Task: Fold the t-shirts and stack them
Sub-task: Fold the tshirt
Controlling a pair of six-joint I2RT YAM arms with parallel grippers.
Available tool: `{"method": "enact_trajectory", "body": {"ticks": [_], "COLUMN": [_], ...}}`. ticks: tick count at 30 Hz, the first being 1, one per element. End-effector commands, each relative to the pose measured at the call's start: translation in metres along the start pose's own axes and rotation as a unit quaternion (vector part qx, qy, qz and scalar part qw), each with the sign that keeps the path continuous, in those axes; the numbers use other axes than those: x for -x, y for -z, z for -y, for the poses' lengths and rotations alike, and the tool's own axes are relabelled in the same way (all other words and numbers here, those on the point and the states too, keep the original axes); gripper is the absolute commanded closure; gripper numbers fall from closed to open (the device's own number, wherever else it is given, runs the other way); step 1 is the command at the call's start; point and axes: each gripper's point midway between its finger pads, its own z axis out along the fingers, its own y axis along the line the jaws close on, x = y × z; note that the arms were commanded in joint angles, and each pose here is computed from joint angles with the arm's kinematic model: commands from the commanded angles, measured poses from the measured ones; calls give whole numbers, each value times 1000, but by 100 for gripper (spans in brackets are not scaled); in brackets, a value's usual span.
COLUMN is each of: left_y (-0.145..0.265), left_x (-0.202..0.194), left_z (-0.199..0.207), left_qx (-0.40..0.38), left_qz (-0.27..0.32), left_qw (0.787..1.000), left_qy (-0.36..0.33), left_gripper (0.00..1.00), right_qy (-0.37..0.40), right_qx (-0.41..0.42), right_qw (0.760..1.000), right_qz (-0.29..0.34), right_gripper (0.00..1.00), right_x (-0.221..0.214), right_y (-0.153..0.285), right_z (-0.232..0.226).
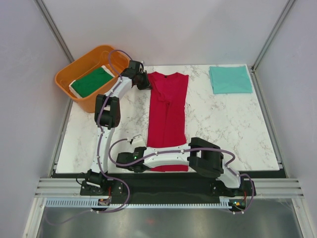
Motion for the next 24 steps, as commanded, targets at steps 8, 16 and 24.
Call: {"method": "enact_trajectory", "body": {"ticks": [8, 16, 24], "left_y": [-8, -8, -7], "left_x": [6, 7, -1], "left_z": [-20, -19, -19], "left_qx": [20, 21, 15], "left_qz": [11, 12, 1], "left_qw": [1000, 1000, 1000], "left_qy": [7, 9, 4], "left_gripper": [98, 98, 88], "right_qy": [9, 6, 14], "right_qx": [24, 28, 15], "right_qw": [999, 999, 1000], "right_qz": [22, 23, 10], "right_gripper": [100, 100, 82], "right_x": [11, 18, 10], "right_y": [1, 9, 6], "right_z": [-17, -28, -21]}}
